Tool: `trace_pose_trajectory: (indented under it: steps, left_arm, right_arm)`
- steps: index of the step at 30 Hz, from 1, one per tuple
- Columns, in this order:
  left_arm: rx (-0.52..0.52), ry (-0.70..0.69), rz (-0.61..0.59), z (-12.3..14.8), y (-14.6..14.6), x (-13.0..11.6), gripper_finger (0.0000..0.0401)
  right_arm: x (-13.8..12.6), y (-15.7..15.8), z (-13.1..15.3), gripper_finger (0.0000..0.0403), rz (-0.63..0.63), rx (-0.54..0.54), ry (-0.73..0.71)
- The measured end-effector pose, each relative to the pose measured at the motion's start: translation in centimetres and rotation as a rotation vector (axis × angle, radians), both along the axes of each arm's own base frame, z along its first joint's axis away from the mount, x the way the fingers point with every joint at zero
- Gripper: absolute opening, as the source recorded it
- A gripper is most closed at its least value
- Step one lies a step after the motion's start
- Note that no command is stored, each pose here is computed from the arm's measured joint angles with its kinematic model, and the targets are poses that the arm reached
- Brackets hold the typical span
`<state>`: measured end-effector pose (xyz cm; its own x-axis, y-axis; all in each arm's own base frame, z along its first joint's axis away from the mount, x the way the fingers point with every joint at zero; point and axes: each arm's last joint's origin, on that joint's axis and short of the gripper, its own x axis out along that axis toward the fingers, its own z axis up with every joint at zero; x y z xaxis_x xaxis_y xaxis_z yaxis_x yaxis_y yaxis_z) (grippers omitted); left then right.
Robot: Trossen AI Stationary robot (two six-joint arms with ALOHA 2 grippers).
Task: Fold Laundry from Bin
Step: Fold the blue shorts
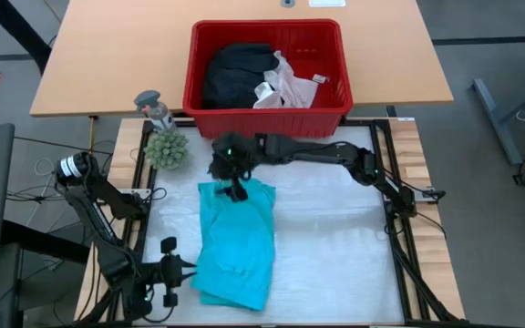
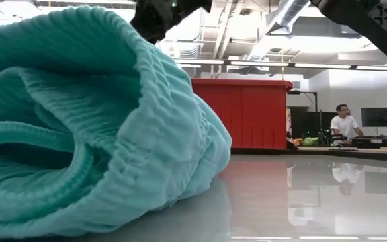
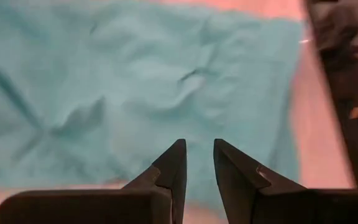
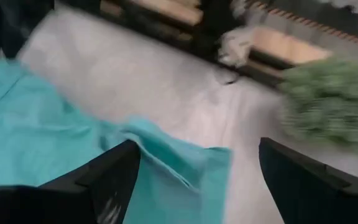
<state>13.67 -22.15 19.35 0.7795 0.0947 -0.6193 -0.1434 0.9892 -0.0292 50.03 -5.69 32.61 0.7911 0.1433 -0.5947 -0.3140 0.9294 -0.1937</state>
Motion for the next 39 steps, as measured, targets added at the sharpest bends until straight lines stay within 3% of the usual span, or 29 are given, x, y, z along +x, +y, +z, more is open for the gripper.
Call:
trace_pose_trajectory:
  steps: [3,7,11,15,19,25,31,39]
  left_arm:
    - [-0.009,0.019,0.035,-0.9,0.6,-0.4,0.0070]
    - [-0.055,0.032,0.077,-1.5,0.8,-0.6,0.0070]
    - [-0.113,0.041,0.102,-1.5,0.6,-1.0,0.0070]
    - [-0.096,0.064,0.055,-1.6,0.3,-1.5,0.0070]
    - [0.052,0.102,-0.228,-1.5,-0.9,-2.5,0.0070]
    - [0.371,0.084,-0.447,-1.8,-1.1,-2.7,0.0073]
    - [0.566,0.143,-0.610,-3.3,-1.5,-2.3,0.0100]
    - [0.806,0.139,-0.697,-4.0,-1.4,-1.6,0.0169]
  right_arm:
    - [-1.0,-1.7,1.7,0.0344,-0.042,0.048,-0.025]
    - [-2.8,-3.4,2.8,0.0342,-0.065,0.201,0.047]
    - [-5.7,-2.9,4.6,0.0342,-0.085,0.248,0.154]
    - [-7.7,-1.6,6.3,0.0342,-0.072,0.254,0.200]
    - [-8.8,-0.2,7.5,0.0342,-0.079,0.212,0.203]
    - [-10.6,1.5,9.2,0.0341,-0.062,0.191,0.206]
    - [-11.0,2.6,9.0,0.0341,-0.051,0.197,0.258]
    - [-11.2,3.0,8.7,0.0341,-0.060,0.215,0.305]
